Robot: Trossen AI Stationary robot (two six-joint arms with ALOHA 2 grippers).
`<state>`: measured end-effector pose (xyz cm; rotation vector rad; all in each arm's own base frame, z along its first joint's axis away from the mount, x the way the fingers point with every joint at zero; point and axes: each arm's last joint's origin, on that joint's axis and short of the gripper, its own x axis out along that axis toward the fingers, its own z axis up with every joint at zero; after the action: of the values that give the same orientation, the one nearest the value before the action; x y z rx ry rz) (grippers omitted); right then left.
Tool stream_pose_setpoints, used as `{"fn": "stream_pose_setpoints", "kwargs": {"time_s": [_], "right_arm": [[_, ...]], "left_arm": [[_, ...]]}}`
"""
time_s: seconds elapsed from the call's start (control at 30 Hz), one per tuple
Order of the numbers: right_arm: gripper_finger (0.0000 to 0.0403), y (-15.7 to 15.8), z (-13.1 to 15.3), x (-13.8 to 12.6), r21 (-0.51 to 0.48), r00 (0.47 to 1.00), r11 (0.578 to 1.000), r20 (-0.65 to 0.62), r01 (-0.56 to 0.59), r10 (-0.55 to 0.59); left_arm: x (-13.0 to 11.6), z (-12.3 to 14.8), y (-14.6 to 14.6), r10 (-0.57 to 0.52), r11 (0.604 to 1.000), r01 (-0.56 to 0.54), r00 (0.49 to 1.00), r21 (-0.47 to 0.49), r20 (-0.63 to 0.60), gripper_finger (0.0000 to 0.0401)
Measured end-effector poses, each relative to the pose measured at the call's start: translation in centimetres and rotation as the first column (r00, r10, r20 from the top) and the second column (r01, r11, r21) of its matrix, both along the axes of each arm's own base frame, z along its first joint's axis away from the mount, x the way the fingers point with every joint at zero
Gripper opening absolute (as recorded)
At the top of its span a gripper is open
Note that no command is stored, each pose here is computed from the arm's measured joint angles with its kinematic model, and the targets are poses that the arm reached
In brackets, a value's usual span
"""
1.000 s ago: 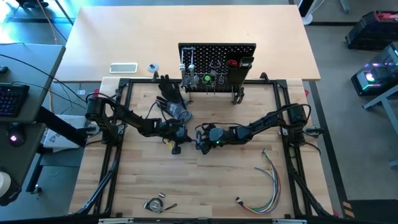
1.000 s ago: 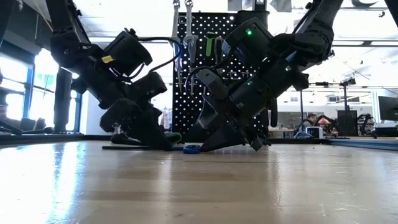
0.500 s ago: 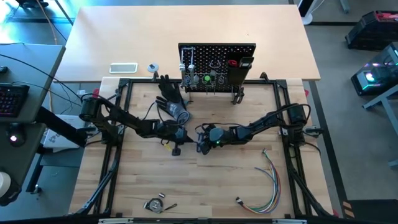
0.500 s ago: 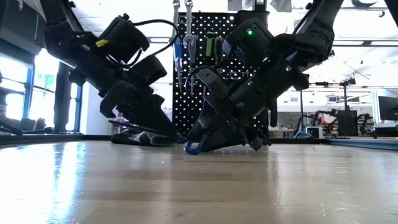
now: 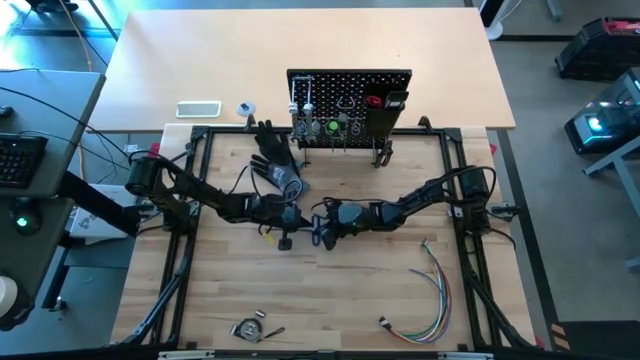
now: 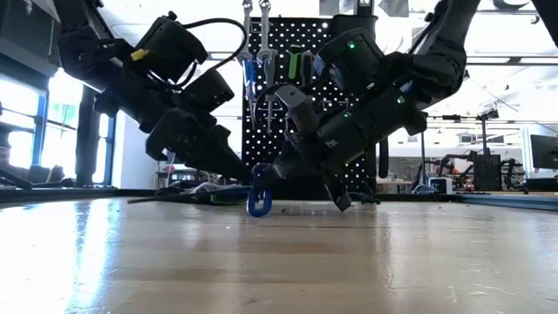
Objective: Hang tools onto peg board
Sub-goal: Hang the blue pick tool on the pegboard
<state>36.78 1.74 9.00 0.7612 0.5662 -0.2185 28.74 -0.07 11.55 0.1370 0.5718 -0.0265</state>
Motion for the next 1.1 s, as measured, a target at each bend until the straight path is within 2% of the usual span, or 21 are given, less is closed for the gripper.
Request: {"fn": "stream_pose_setpoints", "kwargs": {"time_s": [0.33,0.57,0.63,0.73,0.87,1.1], "right_arm": [[0.0021,0.6,0.1,0.1,-0.062,0.998,0.996,0.010,-0.058,0.059],[0.0015,2.0,1.6,-0.2,-0.141,0.989,0.980,0.017,-0.140,0.144],[0.0014,2.3,2.4,-0.7,-0.167,0.985,0.971,-0.014,-0.173,0.173],[0.0014,2.5,4.3,-1.7,-0.228,0.979,0.953,-0.077,-0.200,0.187],[0.0014,2.6,8.1,-3.4,-0.323,0.981,0.927,-0.091,-0.190,0.169],[0.0014,1.8,16.1,-7.4,-0.504,0.989,0.857,0.032,-0.108,0.144]], "left_arm": [[-0.4,0.9,-0.1,0.006,1.000,-0.006,1.000,0.008,-0.004,0.0000],[-1.8,3.8,0.1,0.043,0.999,-0.043,0.999,0.029,-0.008,0.0000],[-2.5,5.0,0.1,0.052,0.998,-0.052,0.999,0.036,-0.001,0.0000],[-3.8,6.9,0.2,0.076,0.996,-0.077,0.997,0.050,0.020,0.0000],[-5.8,9.2,0.4,0.118,0.990,-0.122,0.991,0.071,0.056,0.0000],[-8.3,11.7,0.5,0.154,0.984,-0.163,0.980,0.070,0.124,0.0000]]}}
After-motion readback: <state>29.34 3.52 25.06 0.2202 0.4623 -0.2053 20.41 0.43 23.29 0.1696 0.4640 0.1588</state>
